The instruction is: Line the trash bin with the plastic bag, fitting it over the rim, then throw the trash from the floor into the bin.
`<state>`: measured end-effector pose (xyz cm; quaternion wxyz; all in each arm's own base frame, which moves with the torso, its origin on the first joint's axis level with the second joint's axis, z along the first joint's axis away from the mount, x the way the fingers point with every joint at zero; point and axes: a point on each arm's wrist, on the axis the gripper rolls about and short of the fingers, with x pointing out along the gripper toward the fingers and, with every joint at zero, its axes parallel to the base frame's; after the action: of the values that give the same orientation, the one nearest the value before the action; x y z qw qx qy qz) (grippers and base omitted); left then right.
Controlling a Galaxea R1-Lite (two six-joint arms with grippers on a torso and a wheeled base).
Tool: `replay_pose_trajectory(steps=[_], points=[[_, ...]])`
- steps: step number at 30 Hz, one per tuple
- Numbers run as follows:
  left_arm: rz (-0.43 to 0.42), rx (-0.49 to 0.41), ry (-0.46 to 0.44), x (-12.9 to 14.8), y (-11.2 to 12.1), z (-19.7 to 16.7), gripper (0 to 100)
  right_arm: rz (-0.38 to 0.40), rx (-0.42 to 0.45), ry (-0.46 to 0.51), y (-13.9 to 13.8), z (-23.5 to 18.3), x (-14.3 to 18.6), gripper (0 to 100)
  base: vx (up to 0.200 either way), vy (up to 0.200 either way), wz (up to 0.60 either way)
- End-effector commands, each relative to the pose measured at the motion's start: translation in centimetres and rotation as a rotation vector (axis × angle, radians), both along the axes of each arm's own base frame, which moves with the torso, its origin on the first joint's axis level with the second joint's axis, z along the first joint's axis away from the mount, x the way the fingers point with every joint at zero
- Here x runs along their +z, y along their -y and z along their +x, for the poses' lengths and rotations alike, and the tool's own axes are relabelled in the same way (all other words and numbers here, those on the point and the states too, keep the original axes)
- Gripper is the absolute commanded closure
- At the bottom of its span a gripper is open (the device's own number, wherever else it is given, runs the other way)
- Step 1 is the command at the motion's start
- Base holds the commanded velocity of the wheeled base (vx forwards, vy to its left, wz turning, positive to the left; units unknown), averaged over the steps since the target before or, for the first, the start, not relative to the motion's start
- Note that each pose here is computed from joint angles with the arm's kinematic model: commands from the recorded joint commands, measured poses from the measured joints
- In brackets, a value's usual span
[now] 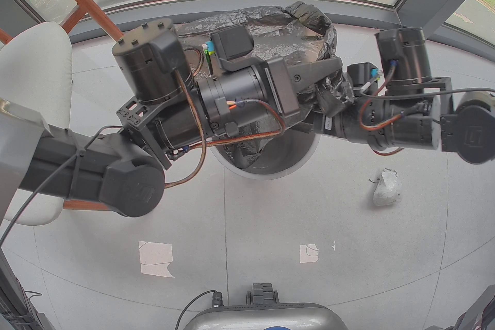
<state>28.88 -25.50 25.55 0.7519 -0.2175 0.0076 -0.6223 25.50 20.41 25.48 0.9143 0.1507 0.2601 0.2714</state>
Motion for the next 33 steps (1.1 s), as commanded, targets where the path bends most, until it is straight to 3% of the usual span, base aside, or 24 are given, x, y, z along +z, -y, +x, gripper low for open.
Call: replay_pose_trajectory(steps=[1,13,19,24,28,33], points=[[0.021,0.009,-0.021,-1.3,0.6,0.7,100,0.042,0.001,0.051,2.3,-2.7,2.5,100,0.000,0.000,0.00],[0.023,0.018,-0.024,-2.9,1.5,2.3,100,0.020,-0.038,0.054,5.7,-5.1,2.6,100,0.000,0.000,0.00],[-0.030,0.116,0.033,-0.5,-1.2,4.6,100,-0.091,0.009,-0.019,6.9,-7.6,-1.4,100,0.000,0.000,0.00],[-0.044,0.148,0.050,0.3,-2.2,5.2,100,-0.165,0.059,-0.010,7.3,-8.7,-2.9,100,0.000,0.000,0.00],[-0.043,0.144,0.050,0.4,-2.3,4.8,100,-0.092,0.093,0.041,7.2,-8.2,-0.6,100,0.000,0.000,0.00],[-0.038,0.122,0.057,0.6,-2.4,4.5,100,-0.019,0.054,0.096,8.1,-6.9,2.2,100,0.000,0.000,0.00]])
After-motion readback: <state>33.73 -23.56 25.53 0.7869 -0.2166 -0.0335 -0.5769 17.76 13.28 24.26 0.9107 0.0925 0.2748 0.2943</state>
